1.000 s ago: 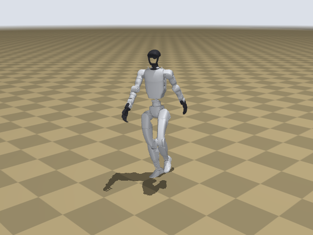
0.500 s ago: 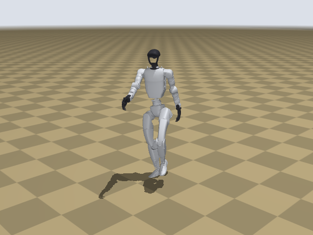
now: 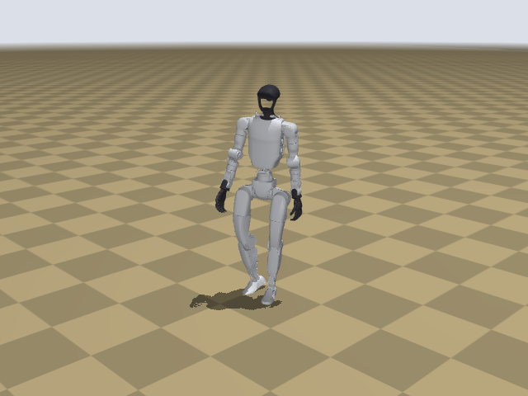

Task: In place motions

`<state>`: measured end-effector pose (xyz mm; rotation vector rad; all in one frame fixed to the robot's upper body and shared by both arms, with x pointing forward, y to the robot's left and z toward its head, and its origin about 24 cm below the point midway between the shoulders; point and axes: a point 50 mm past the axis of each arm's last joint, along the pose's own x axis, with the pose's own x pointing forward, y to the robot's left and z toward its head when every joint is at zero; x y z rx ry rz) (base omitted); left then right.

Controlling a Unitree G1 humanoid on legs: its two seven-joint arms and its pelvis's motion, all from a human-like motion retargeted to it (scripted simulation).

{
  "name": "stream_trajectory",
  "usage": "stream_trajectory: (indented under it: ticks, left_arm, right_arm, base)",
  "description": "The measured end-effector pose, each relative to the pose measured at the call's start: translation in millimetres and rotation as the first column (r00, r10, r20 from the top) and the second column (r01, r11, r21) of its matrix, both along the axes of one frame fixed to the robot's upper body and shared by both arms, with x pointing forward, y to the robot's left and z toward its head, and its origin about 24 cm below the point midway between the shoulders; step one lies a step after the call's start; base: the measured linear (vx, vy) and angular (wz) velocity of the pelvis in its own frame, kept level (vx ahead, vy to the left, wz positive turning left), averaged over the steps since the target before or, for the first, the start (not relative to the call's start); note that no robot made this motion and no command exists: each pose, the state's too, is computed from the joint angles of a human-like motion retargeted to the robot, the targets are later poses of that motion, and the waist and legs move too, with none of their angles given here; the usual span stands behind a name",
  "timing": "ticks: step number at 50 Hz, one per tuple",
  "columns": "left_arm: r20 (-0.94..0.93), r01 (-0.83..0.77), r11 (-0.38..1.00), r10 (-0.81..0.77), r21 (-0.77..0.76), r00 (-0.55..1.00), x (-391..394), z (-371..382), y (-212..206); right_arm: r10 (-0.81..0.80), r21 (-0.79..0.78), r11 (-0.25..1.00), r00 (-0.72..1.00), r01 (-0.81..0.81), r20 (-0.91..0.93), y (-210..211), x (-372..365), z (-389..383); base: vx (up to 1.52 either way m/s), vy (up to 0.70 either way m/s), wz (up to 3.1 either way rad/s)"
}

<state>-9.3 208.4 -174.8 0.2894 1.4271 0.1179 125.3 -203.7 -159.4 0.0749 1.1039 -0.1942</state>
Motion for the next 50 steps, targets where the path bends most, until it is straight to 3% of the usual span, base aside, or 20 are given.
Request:
stream_trajectory:
  ticks: [3,7,10,14,18,25,30,33,40,45,50]
  left_arm:
    - [0.11,0.074,0.997,-0.072,-0.015,0.991,39,1,-3]
    - [0.416,0.163,0.985,-0.123,-0.064,0.901,139,19,-16]
    - [0.643,0.283,0.959,-0.206,-0.018,0.738,231,61,-18]
    - [0.885,0.3,0.95,-0.21,0.084,0.416,332,153,-16]
    - [0.976,0.289,0.955,-0.121,0.065,0.183,379,232,-7]
    - [0.993,0.328,0.943,-0.08,0.049,0.081,396,273,-4]
    - [0.967,0.334,0.932,-0.202,0.141,0.153,373,232,1]
    - [0.919,0.36,0.912,-0.299,0.196,0.256,340,183,2]
    - [0.668,0.437,0.898,-0.36,0.058,0.652,214,61,-9]
    - [0.477,0.355,0.933,-0.334,0.048,0.813,100,18,-16]
    - [0.166,0.157,0.986,-0.147,-0.051,0.975,2,0,-28]
  right_arm:
    - [-0.052,0.015,0.998,0.992,0.054,-0.112,0,-54,-12]
    - [-0.016,-0.003,1.0,0.936,0.016,-0.35,-7,-133,-16]
    - [0.055,0.025,0.998,0.84,-0.049,-0.54,-15,-192,-7]
    - [0.082,0.06,0.997,0.699,-0.055,-0.71,-20,-258,11]
    - [-0.084,-0.056,0.996,0.58,0.067,-0.81,-26,-309,33]
    - [-0.516,-0.263,0.833,0.513,0.486,-0.685,-22,-304,30]
    - [-0.562,-0.165,0.791,0.593,0.589,-0.577,-13,-264,11]
    - [-0.483,-0.022,0.842,0.737,0.539,-0.473,-11,-209,-6]
    - [-0.107,0.092,0.988,0.979,0.124,-0.172,-7,-95,-15]
    - [0.15,0.02,0.988,0.989,-0.15,0.013,-4,-37,-5]
    - [0.294,-0.039,0.956,0.955,-0.292,0.038,0,-26,-2]
  base:
    - [0.08,0.2,-0.31]
    - [-0.04,0.28,-0.03]
    - [-0.04,0.39,1.11]
    - [-0.02,0.22,1.29]
    - [0.09,0.0,0.55]
    - [0.01,0.0,-0.13]
    - [0.02,0.02,-0.23]
    - [0.03,0.02,-0.95]
    - [0.03,-0.07,-0.87]
    - [0.08,-0.08,-1.1]
    - [-0.02,-0.13,-0.96]
